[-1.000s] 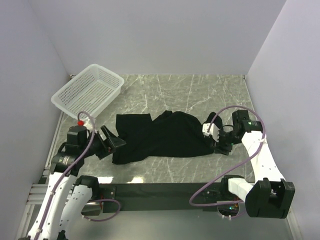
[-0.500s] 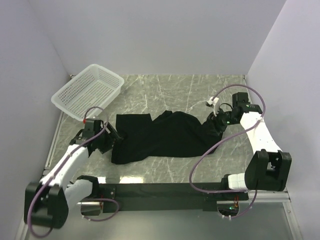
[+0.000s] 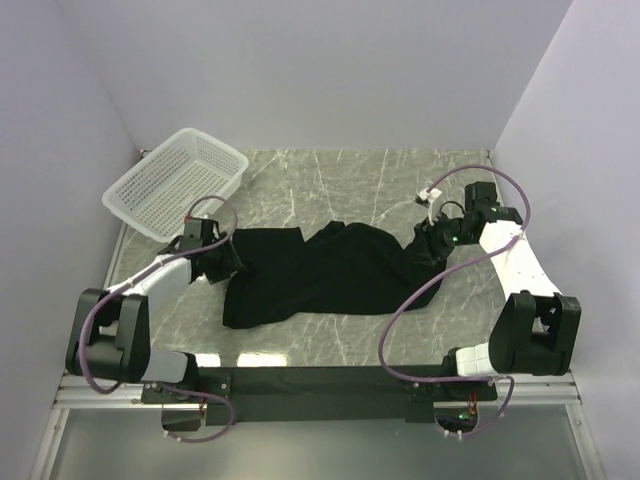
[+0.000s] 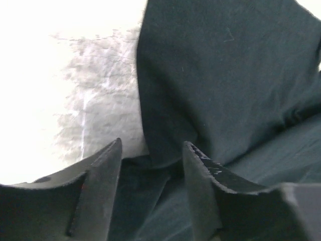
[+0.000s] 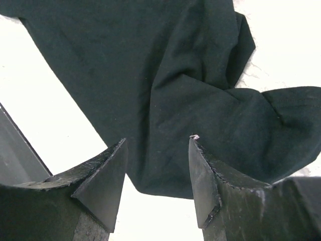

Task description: Fold and stack the t-shirts

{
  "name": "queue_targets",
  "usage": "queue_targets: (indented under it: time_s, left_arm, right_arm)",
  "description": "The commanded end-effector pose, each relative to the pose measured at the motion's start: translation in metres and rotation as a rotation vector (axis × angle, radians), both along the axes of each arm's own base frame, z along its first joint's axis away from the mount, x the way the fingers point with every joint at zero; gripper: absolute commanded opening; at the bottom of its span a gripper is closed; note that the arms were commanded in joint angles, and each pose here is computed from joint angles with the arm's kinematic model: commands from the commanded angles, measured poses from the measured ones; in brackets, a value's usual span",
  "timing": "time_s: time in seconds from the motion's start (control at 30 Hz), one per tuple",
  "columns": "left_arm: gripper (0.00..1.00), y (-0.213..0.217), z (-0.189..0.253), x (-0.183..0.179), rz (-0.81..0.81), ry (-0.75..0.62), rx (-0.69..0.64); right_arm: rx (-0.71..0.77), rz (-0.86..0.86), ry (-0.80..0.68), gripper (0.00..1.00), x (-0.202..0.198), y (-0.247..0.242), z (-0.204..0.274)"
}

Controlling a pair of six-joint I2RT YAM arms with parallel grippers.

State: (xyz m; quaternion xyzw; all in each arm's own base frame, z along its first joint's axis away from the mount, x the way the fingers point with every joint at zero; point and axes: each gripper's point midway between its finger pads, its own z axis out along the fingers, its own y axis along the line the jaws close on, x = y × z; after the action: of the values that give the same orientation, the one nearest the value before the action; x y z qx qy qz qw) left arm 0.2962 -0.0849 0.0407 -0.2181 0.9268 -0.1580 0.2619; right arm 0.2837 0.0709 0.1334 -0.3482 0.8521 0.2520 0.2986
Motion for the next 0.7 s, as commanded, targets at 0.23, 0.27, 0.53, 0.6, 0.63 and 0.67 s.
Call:
queue_targets:
  time_s: [0.23, 0.27, 0.53, 0.6, 0.63, 0.67]
  left_arm:
    - [0.01, -0.02, 0.021, 0.036, -0.151, -0.096, -0.04]
    - [0.01, -0.021, 0.027, 0.036, -0.16, -0.112, -0.038]
    - [0.01, -0.017, 0.148, 0.028, -0.23, -0.474, 0.007]
    - [0.01, -0.018, 0.158, 0.016, -0.235, -0.486, -0.011]
    - [0.01, -0.02, 0.168, 0.008, -0.244, -0.51, -0.028]
    - [0.01, -0.02, 0.169, 0.002, -0.241, -0.508, -0.038]
  right_arm:
    - [0.022, -0.037, -0.074, 0.59, 0.02, -0.007, 0.025]
    - [0.023, -0.042, -0.082, 0.59, 0.021, -0.009, 0.028]
    - [0.035, -0.055, -0.115, 0.59, 0.024, -0.014, 0.041]
    - [0.033, -0.057, -0.117, 0.59, 0.025, -0.016, 0.041]
    - [0.029, -0.057, -0.119, 0.59, 0.025, -0.017, 0.041]
    - [0.027, -0.058, -0.121, 0.59, 0.025, -0.018, 0.042]
